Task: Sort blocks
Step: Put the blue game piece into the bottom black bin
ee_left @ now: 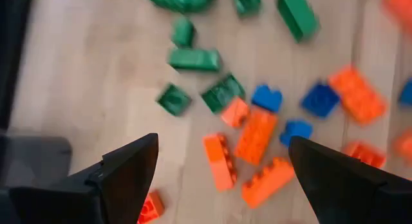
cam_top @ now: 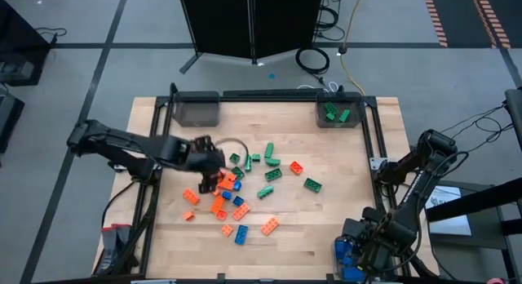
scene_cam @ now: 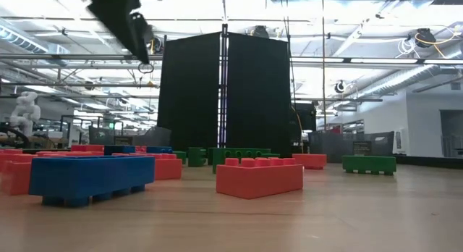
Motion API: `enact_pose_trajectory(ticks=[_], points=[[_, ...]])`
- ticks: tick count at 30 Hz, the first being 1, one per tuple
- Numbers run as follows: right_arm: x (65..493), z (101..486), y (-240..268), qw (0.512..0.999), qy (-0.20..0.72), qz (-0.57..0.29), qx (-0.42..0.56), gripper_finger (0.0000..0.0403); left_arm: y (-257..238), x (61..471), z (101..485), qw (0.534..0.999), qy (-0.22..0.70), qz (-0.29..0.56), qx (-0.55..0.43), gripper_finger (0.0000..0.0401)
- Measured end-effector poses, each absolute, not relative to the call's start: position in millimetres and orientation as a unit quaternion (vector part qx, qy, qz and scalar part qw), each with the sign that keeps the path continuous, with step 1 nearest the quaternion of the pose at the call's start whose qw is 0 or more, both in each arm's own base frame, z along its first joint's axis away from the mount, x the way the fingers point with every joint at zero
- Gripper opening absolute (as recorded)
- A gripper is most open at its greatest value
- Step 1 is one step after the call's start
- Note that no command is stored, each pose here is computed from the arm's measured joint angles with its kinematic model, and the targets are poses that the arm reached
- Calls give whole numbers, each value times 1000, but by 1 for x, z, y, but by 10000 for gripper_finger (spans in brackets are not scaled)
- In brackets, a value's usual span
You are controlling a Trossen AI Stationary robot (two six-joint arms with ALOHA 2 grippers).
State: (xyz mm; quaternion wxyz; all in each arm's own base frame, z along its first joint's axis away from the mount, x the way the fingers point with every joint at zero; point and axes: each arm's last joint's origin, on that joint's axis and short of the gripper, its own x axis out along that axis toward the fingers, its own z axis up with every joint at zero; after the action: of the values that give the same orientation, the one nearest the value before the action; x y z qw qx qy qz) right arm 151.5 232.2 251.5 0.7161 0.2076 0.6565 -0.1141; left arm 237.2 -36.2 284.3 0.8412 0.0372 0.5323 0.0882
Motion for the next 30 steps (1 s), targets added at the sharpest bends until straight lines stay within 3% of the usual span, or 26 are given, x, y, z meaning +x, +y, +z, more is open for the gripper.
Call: enact_pose_trajectory(ticks=[14, 30], points=[[148, 251, 227, 710, 666, -136, 185, 208, -63, 234, 207, 868, 496, 13, 19, 352], [148, 251, 226, 709, 667, -139, 183, 208, -67, 240, 202, 873, 481, -60, 55, 299]])
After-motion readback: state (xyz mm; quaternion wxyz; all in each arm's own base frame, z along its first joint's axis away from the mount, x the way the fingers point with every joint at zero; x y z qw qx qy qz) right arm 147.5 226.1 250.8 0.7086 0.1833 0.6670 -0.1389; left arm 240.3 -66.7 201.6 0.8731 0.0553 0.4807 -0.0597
